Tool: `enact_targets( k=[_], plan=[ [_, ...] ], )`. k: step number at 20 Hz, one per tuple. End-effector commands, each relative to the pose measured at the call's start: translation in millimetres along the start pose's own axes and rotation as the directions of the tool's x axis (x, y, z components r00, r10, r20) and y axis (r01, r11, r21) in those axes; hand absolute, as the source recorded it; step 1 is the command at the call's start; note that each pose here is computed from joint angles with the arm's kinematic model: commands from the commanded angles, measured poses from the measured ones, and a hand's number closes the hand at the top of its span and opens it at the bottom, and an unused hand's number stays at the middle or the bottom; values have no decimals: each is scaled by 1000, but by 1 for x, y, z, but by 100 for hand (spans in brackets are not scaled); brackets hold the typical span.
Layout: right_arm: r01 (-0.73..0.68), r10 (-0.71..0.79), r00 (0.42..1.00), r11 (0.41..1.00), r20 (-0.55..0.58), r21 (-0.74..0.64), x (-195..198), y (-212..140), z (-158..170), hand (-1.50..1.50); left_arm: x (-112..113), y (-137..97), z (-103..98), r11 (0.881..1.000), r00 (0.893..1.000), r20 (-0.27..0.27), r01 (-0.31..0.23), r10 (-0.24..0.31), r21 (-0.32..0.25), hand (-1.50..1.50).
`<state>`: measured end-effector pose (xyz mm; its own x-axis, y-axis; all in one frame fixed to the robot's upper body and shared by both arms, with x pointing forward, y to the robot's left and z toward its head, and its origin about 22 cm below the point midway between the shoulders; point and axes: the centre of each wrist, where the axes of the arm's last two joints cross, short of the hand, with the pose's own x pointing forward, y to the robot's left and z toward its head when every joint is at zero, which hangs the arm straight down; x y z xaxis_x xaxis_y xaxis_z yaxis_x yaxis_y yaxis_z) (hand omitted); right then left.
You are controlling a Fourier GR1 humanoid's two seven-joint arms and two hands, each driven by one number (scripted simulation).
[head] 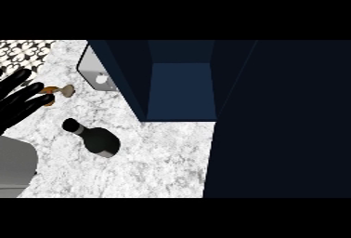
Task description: Pick up the wine, place it into the cabinet and close the cabinet
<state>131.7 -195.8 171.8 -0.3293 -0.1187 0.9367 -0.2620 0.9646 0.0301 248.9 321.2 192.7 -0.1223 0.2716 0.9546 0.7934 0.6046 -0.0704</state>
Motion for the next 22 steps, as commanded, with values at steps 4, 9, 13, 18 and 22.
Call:
enact_targets(
  k=[4, 9, 13, 18, 22],
  plan=[
    [0, 0, 1000, 1000, 29, 2, 36, 8, 25, -150, 13, 15, 5, 999, 999, -33, 0, 1, 33, -150],
    [0, 1, 1000, 1000, 16, -16, 43, 18, 26, -150, 23, 13, 0, 999, 998, -57, 11, -9, 35, -150],
    [24, -24, 999, 1000, 23, -8, 34, 28, 17, -150, 11, 25, -1, 998, 995, -91, 38, -33, 49, -150],
    [14, -14, 999, 1000, 28, -5, 44, 25, 22, -150, 9, 18, 0, 997, 994, -103, 26, -19, 68, -150],
    [11, -10, 1000, 1000, 23, -11, 50, 21, 20, -150, -19, 26, -1, 996, 994, -111, 33, -24, 80, -150]
  ],
)
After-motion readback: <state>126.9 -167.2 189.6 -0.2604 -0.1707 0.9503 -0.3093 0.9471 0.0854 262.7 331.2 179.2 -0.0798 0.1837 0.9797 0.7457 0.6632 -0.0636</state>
